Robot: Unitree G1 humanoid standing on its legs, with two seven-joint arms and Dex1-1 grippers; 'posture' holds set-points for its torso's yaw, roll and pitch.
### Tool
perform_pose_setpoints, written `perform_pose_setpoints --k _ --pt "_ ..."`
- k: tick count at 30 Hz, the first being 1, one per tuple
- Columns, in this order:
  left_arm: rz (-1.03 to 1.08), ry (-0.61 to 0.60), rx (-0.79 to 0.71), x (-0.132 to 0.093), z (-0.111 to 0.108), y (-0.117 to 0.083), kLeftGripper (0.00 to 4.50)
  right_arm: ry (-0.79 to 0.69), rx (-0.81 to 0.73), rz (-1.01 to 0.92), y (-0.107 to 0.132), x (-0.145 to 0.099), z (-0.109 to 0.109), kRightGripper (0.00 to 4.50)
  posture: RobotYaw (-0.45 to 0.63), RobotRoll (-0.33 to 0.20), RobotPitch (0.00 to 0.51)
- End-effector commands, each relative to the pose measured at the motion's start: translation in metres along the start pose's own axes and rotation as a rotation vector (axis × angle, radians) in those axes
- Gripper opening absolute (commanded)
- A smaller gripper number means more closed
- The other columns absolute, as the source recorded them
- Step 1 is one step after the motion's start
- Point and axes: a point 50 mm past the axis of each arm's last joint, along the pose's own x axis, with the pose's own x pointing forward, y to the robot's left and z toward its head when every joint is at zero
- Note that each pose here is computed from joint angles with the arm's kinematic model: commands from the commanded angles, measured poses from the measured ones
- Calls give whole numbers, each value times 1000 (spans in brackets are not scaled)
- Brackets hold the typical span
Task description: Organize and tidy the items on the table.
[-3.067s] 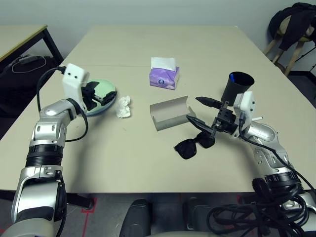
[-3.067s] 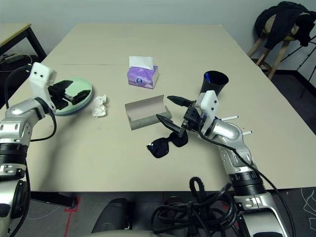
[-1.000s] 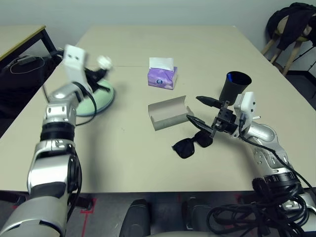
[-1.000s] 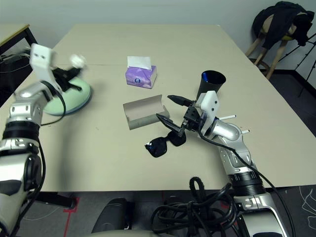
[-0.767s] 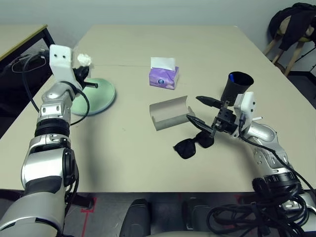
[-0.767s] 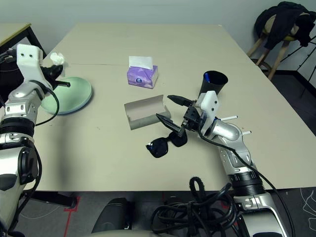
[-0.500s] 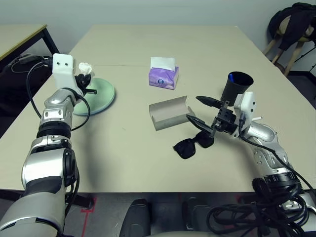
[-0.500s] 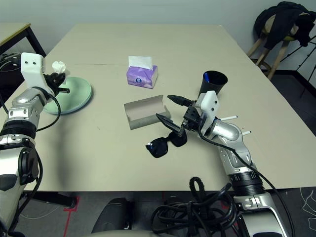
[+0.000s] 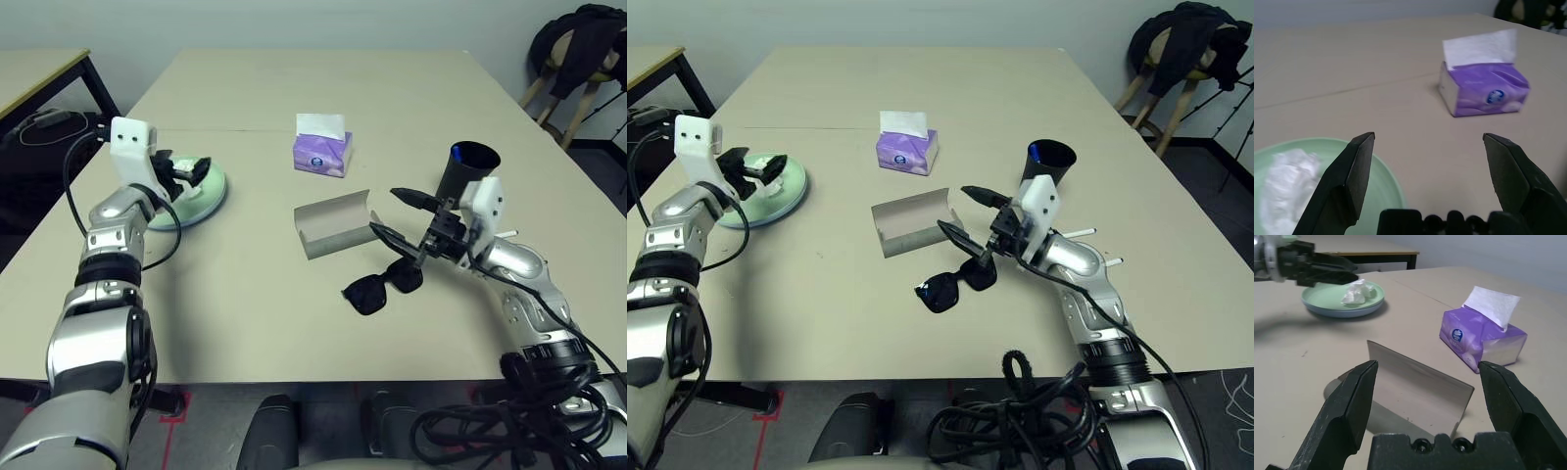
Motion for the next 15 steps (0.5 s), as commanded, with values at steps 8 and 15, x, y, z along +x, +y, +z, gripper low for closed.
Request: perform_pose_setpoints --k 8,15 --pt "-421 -121 123 -18 1 -56 4477 155 -95 -9 -1 21 41 4500 136 0 131" --pt "-642 -74 163 -26 -10 -89 4477 254 -74 103 9 13 49 4500 114 0 152"
